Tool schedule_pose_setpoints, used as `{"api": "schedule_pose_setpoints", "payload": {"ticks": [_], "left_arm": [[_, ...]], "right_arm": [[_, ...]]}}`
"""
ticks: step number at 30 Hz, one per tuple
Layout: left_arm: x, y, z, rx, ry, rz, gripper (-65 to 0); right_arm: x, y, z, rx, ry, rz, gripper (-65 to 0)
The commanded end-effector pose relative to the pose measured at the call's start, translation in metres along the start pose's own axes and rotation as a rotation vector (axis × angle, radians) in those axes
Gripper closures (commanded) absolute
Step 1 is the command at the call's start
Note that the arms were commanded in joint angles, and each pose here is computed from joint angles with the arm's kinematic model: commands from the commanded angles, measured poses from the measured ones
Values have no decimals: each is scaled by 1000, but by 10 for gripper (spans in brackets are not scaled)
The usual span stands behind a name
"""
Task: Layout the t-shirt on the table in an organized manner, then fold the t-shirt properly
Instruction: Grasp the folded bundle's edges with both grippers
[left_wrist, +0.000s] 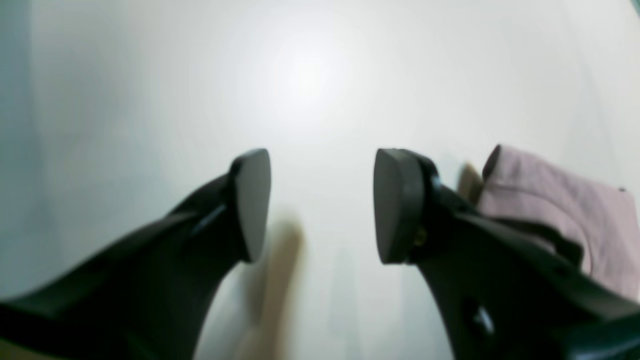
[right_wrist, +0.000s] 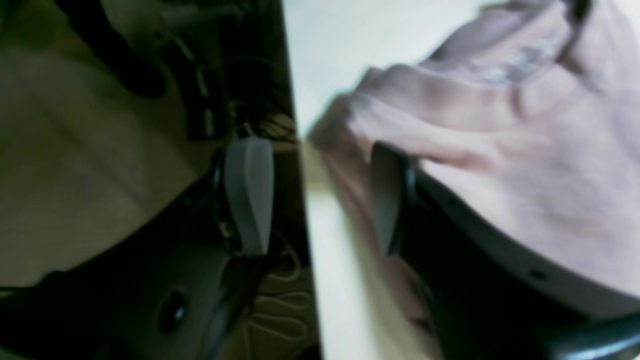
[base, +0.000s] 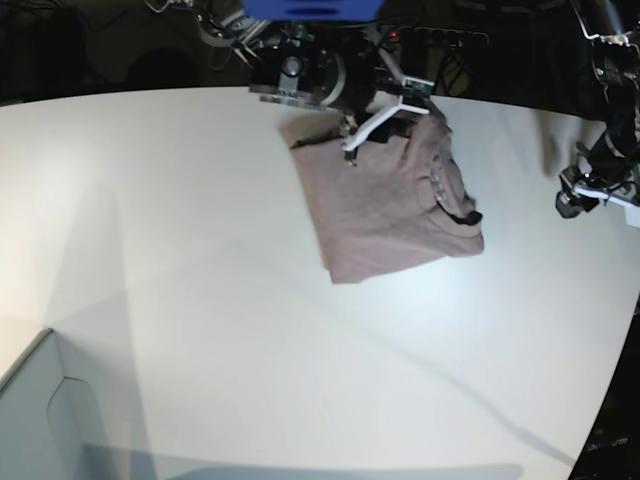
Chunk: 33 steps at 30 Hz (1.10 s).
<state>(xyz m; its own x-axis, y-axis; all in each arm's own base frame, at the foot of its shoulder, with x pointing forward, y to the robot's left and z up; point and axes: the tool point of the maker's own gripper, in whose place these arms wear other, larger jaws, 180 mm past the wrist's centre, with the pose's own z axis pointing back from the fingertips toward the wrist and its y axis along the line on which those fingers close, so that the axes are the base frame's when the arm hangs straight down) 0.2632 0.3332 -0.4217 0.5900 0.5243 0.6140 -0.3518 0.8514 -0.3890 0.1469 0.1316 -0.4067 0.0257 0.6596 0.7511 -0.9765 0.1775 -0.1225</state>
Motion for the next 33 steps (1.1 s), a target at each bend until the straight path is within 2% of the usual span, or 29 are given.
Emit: {"api": "schedule_pose_setpoints", "payload": {"ticks": [1, 5, 9, 14, 20, 23, 27, 33], "left_arm": [[13, -3, 4, -14, -15, -19, -325], [-4, -19, 4, -45, 57, -19, -325], [-12, -29, 24, -56, 27, 25, -325], [-26, -56, 44, -93, 31, 46, -325], [-63, -76, 50, -119, 83, 101, -329], [-78, -80, 49, -122, 114, 131, -379], [-109, -94, 52, -151, 189, 117, -412], [-143, -116, 54, -197, 269, 120, -411]], "right_arm": [[14, -16, 8, -41, -55, -2, -318], [8, -57, 29, -162, -60, -43, -318], [-9, -98, 50, -284, -39, -98, -318], [-34, -128, 53, -357, -8, -202, -318], [-47, -129, 53, -369, 11, -254, -318], [-47, -129, 53, -369, 11, -254, -318], [-48, -129, 54, -369, 14, -253, -318], [-49, -128, 53, -367, 20, -253, -318]]}}
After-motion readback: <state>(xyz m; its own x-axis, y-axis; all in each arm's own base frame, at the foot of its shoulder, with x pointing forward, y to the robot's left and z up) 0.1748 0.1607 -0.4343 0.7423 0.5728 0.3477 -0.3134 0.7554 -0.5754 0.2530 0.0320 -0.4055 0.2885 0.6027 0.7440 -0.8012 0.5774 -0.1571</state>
